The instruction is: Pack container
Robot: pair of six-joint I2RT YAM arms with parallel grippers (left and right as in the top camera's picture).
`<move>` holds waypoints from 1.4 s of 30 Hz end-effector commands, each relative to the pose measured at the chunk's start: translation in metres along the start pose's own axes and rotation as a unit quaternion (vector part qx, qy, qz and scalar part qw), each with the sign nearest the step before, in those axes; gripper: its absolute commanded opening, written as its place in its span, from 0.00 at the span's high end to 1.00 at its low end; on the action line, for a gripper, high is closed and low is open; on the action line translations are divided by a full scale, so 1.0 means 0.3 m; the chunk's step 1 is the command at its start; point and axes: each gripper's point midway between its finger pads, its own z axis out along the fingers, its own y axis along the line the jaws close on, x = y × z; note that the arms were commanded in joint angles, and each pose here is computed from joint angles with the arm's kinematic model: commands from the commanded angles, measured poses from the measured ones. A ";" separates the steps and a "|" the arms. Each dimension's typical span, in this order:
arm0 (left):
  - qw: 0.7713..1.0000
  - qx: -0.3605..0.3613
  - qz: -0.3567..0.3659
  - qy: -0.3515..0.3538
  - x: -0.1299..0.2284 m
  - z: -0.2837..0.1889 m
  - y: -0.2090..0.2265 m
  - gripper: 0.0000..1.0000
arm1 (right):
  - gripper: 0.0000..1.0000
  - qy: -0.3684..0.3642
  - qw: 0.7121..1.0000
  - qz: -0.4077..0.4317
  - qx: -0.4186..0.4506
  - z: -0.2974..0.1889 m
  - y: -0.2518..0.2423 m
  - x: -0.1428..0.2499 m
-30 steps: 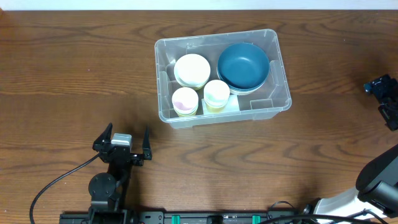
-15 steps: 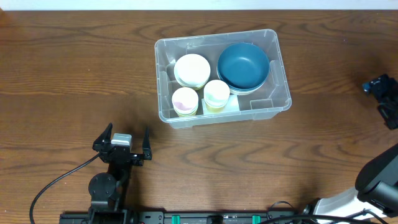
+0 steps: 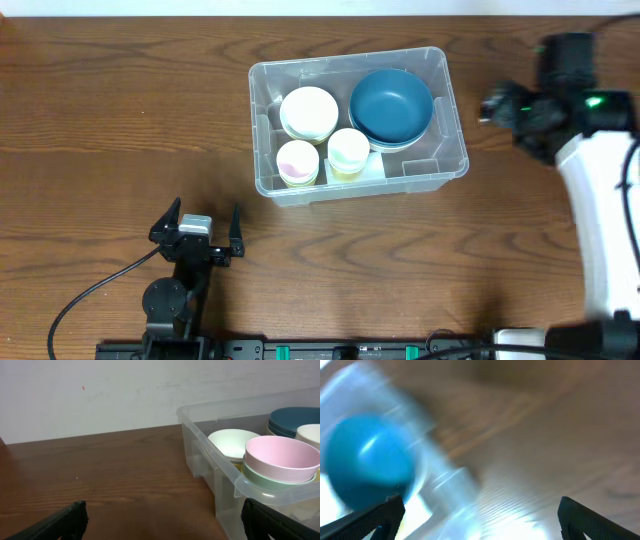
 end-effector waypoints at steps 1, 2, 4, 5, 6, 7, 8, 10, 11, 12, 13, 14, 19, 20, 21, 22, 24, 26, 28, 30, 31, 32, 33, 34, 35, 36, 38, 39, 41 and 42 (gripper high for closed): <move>1.000 0.009 0.000 0.023 0.048 0.001 -0.010 0.02 | 0.01 -0.031 0.997 -0.072 -0.029 -0.091 0.126 0.069; 1.000 0.009 0.000 0.023 0.048 0.001 -0.010 0.02 | 0.01 -0.050 0.994 -0.092 -0.029 -0.117 0.153 0.079; 1.000 0.009 0.000 0.023 0.048 0.001 -0.010 0.02 | 0.01 -0.083 0.990 -0.114 -0.026 -0.164 0.181 0.089; 1.000 0.009 0.000 0.023 0.048 0.001 -0.010 0.02 | 0.01 -0.107 0.986 -0.123 -0.022 -0.196 0.192 0.087; 1.000 0.009 0.000 0.023 0.048 0.001 -0.010 0.02 | 0.01 -0.123 0.984 -0.126 -0.021 -0.218 0.196 0.082; 1.000 0.009 0.000 0.023 0.048 0.001 -0.010 0.02 | 0.01 -0.149 0.981 -0.126 -0.022 -0.254 0.201 0.070; 1.000 0.009 0.000 0.023 0.048 0.001 -0.010 0.02 | 0.01 -0.166 0.978 -0.122 -0.028 -0.279 0.204 0.057; 1.000 0.009 0.000 0.023 0.048 0.001 -0.010 0.02 | 0.01 -0.199 0.972 -0.115 -0.051 -0.328 0.211 0.025; 1.000 0.009 0.000 0.023 0.048 0.001 -0.010 0.02 | 0.01 -0.216 0.967 -0.115 -0.071 -0.356 0.217 0.005; 1.000 0.009 0.000 0.023 0.048 0.001 -0.010 0.02 | 0.01 -0.229 0.962 -0.119 -0.091 -0.378 0.223 -0.010; 1.000 0.009 0.000 0.023 0.048 0.001 -0.010 0.02 | 0.01 -0.240 0.956 -0.125 -0.110 -0.397 0.227 -0.022; 1.000 0.009 0.000 0.023 0.048 0.001 -0.010 0.02 | 0.01 -0.250 0.950 -0.131 -0.130 -0.415 0.229 -0.034; 1.000 0.009 0.000 0.023 0.048 0.001 -0.010 0.02 | 0.01 -0.314 0.912 -0.138 -0.225 -0.511 0.181 -0.082; 1.000 0.009 0.000 0.023 0.048 0.001 -0.010 0.02 | 0.01 -0.326 0.907 -0.132 -0.232 -0.520 0.161 -0.086; 1.000 0.009 0.000 0.023 0.048 0.001 -0.010 0.02 | 0.01 -0.339 0.902 -0.127 -0.237 -0.525 0.138 -0.086; 1.000 0.009 0.000 0.023 0.048 0.001 -0.010 0.02 | 0.01 -0.351 0.896 -0.128 -0.239 -0.528 0.119 -0.082; 1.000 0.009 0.000 0.023 0.048 0.001 -0.010 0.02 | 0.01 -0.383 0.879 -0.152 -0.240 -0.533 0.086 -0.057; 1.000 0.009 0.000 0.023 0.048 0.001 -0.010 0.02 | 0.01 -0.411 0.859 -0.192 -0.237 -0.529 0.066 -0.017; 1.000 0.009 0.000 0.023 0.048 0.001 -0.010 0.02 | 0.01 -0.434 0.843 -0.218 -0.231 -0.512 0.039 0.024; 1.000 0.009 0.000 0.023 0.048 0.001 -0.010 0.02 | 0.01 -0.451 0.833 -0.228 -0.225 -0.486 0.009 0.061; 1.000 0.009 0.000 0.023 0.048 0.001 -0.010 0.02 | 0.01 -0.458 0.830 -0.227 -0.224 -0.470 -0.008 0.078; 1.000 0.009 0.000 0.023 0.048 0.001 -0.010 0.02 | 0.01 -0.465 0.827 -0.224 -0.224 -0.454 -0.024 0.092; 1.000 0.009 0.000 0.023 0.048 0.001 -0.010 0.02 | 0.01 -0.470 0.825 -0.221 -0.223 -0.440 -0.037 0.103; 1.000 0.009 0.000 0.023 0.048 0.001 -0.010 0.02 | 0.01 -0.476 0.821 -0.220 -0.225 -0.427 -0.047 0.117; 1.000 0.009 0.000 0.023 0.048 0.001 -0.010 0.02 | 0.01 -0.481 0.817 -0.220 -0.228 -0.414 -0.055 0.131; 1.000 0.009 0.000 0.023 0.048 0.001 -0.010 0.02 | 0.01 -0.487 0.813 -0.220 -0.232 -0.406 -0.060 0.142; 1.000 0.009 0.000 0.023 0.048 0.001 -0.010 0.02 | 0.01 -0.501 0.804 -0.218 -0.236 -0.390 -0.074 0.164; 1.000 0.009 0.000 0.023 0.048 0.001 -0.010 0.02 | 0.01 -0.507 0.799 -0.217 -0.239 -0.382 -0.081 0.176; 1.000 0.008 0.000 0.023 0.048 0.001 -0.010 0.02 | 0.01 -0.517 0.791 -0.217 -0.246 -0.365 -0.090 0.202; 1.000 0.009 0.000 0.023 0.048 0.001 -0.010 0.02 | 0.01 -0.523 0.787 -0.216 -0.247 -0.356 -0.099 0.215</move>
